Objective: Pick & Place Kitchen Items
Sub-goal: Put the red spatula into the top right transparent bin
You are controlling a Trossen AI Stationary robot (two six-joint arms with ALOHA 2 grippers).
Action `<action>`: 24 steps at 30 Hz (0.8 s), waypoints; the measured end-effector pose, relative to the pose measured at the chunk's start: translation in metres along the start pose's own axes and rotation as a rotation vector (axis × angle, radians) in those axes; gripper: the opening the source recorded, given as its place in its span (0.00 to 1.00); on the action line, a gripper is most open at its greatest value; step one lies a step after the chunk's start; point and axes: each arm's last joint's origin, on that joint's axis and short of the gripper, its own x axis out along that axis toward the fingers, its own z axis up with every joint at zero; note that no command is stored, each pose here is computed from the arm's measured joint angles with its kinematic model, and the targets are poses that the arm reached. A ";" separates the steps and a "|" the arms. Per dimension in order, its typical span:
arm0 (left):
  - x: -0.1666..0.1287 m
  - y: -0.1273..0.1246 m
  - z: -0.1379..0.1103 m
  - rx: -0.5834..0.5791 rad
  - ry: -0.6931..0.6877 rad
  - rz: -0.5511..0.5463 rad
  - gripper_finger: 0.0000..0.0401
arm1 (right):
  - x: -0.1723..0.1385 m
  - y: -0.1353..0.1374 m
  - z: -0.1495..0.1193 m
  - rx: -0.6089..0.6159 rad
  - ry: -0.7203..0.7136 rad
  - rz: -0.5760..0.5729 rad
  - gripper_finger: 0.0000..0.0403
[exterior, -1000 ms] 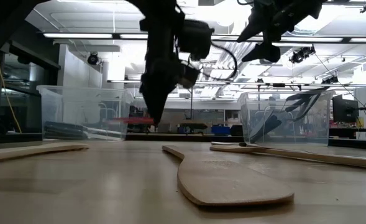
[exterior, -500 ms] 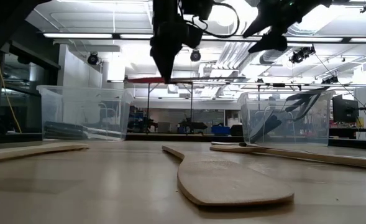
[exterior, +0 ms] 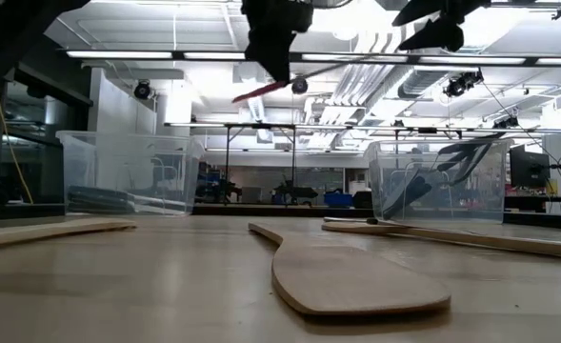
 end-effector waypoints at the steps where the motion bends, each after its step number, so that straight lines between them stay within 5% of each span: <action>1: -0.004 0.002 0.002 0.000 -0.025 -0.008 0.16 | -0.001 0.000 0.000 0.001 -0.002 0.000 0.81; 12: -0.013 0.008 0.026 0.051 -0.290 -0.078 0.16 | 0.010 0.000 0.008 0.108 -0.067 0.024 0.81; 24: -0.020 0.012 0.043 0.008 -0.470 0.035 0.16 | 0.028 0.004 0.028 0.245 -0.239 0.125 0.81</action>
